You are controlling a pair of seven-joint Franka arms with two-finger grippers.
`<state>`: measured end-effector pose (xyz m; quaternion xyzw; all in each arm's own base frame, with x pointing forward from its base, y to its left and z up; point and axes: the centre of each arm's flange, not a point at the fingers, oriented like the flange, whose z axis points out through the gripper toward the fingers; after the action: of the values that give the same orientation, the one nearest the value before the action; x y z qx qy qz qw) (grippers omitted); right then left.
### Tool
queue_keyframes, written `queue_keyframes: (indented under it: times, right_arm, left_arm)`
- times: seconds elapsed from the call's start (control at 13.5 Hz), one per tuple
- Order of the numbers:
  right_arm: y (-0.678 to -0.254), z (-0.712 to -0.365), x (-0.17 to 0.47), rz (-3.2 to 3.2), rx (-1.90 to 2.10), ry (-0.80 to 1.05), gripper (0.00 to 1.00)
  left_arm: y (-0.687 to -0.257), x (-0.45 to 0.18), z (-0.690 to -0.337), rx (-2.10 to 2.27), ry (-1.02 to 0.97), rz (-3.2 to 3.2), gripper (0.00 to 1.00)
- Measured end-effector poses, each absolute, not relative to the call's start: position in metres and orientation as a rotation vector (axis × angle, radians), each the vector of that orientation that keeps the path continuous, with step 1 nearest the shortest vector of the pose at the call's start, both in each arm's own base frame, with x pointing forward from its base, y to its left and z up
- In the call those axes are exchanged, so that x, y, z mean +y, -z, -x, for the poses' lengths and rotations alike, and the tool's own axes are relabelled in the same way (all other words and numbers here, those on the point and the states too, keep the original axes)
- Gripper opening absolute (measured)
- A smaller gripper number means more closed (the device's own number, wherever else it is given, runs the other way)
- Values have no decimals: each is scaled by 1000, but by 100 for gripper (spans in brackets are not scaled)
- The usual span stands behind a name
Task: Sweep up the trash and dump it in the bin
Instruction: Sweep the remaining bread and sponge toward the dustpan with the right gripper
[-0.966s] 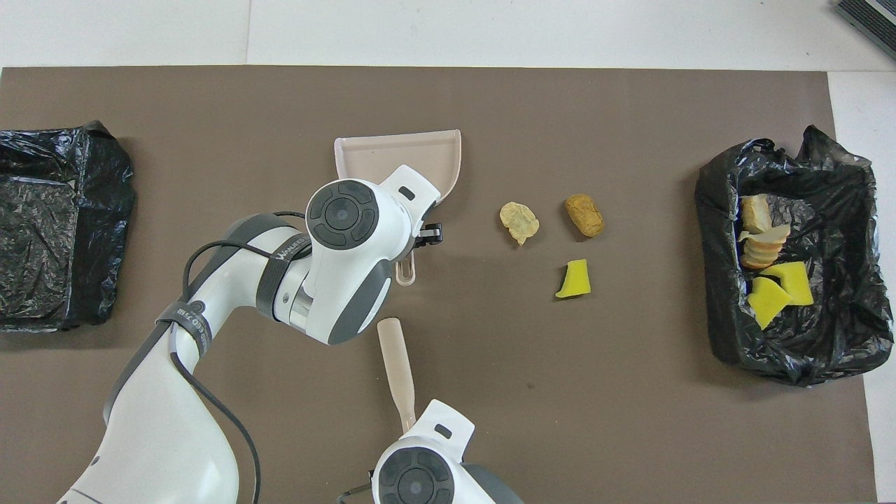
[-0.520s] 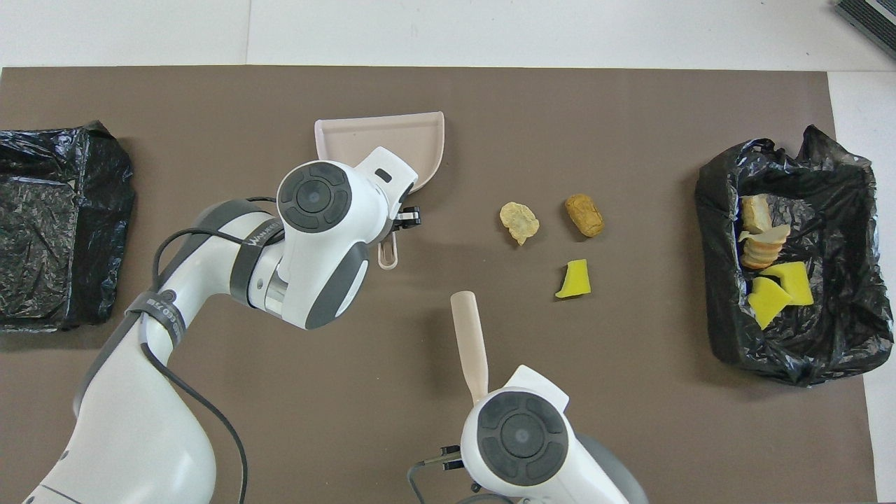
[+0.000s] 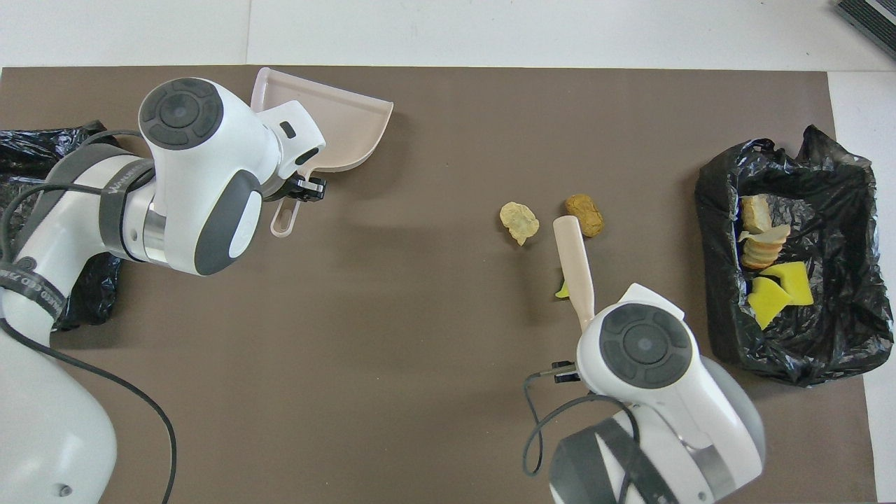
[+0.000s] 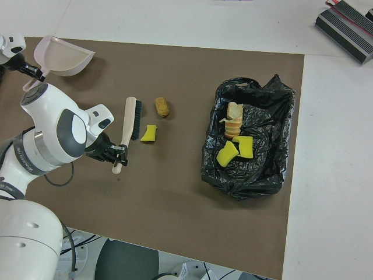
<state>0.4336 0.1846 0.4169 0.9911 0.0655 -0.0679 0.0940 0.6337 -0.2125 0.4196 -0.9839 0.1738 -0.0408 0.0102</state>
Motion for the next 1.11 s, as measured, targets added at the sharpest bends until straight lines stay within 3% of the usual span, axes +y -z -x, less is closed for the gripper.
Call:
queue_keyframes:
  times: [0.22,0.45,0.74,1.11]
  right_arm:
    - [-388,-480,124,-2897,285,106,27]
    - [-351,-508,110,-2868,326,115,27]
    - [-338,-510,118,-2879,339,157,27]
    - [-332,-494,153,-3008,264,281,27]
  left_arm:
    - [-419,-195,-636,832,82,2997,31]
    - [-419,-192,-634,1229,41,2853,31]
    - [-412,-174,-626,1709,-60,2632,31]
    - [-381,-206,-578,1993,-173,2525,31]
